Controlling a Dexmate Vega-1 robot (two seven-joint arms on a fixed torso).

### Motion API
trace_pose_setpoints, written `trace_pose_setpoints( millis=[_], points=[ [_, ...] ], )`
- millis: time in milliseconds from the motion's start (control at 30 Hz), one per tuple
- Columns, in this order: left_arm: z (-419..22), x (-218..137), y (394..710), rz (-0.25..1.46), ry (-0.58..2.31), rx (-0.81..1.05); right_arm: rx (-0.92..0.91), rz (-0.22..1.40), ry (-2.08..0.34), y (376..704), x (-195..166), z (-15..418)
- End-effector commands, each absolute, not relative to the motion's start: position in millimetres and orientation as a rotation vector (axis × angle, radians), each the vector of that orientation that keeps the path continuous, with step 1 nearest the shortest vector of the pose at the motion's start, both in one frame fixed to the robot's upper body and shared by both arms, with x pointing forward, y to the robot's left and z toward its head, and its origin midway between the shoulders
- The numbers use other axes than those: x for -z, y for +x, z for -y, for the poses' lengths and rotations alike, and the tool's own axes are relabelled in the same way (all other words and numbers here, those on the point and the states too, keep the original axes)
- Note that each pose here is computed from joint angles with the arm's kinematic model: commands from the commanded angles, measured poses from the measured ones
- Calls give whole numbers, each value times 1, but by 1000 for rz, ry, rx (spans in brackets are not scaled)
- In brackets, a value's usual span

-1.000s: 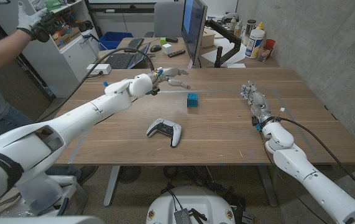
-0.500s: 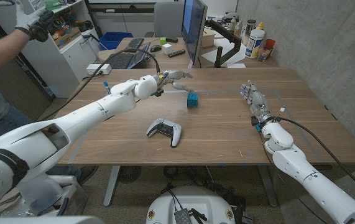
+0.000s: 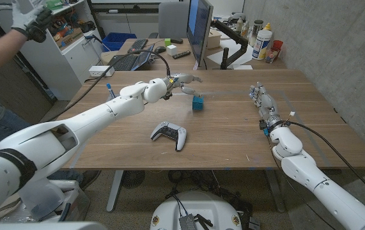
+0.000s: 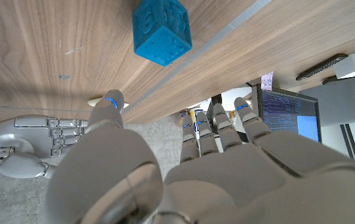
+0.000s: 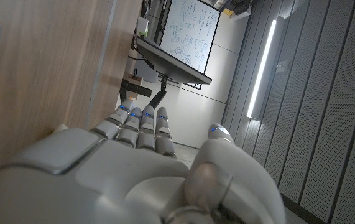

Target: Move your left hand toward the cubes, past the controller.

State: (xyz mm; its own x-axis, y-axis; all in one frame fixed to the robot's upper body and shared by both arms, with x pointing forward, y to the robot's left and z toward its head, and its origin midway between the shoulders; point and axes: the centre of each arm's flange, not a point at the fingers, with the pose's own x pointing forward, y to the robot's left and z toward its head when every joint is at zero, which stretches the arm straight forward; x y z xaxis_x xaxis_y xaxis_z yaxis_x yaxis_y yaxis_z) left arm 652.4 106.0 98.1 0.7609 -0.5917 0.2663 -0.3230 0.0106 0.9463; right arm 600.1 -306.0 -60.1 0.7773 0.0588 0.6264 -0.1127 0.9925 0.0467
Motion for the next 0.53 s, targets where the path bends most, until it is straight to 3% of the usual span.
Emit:
trace_pose_setpoints(
  millis=[33, 533],
  points=[
    [-96, -92, 649, 765, 1660, 246, -80, 698, 81, 590, 59, 297],
    [-102, -84, 643, 766, 1676, 270, -39, 733, 83, 565, 59, 286]
  ],
)
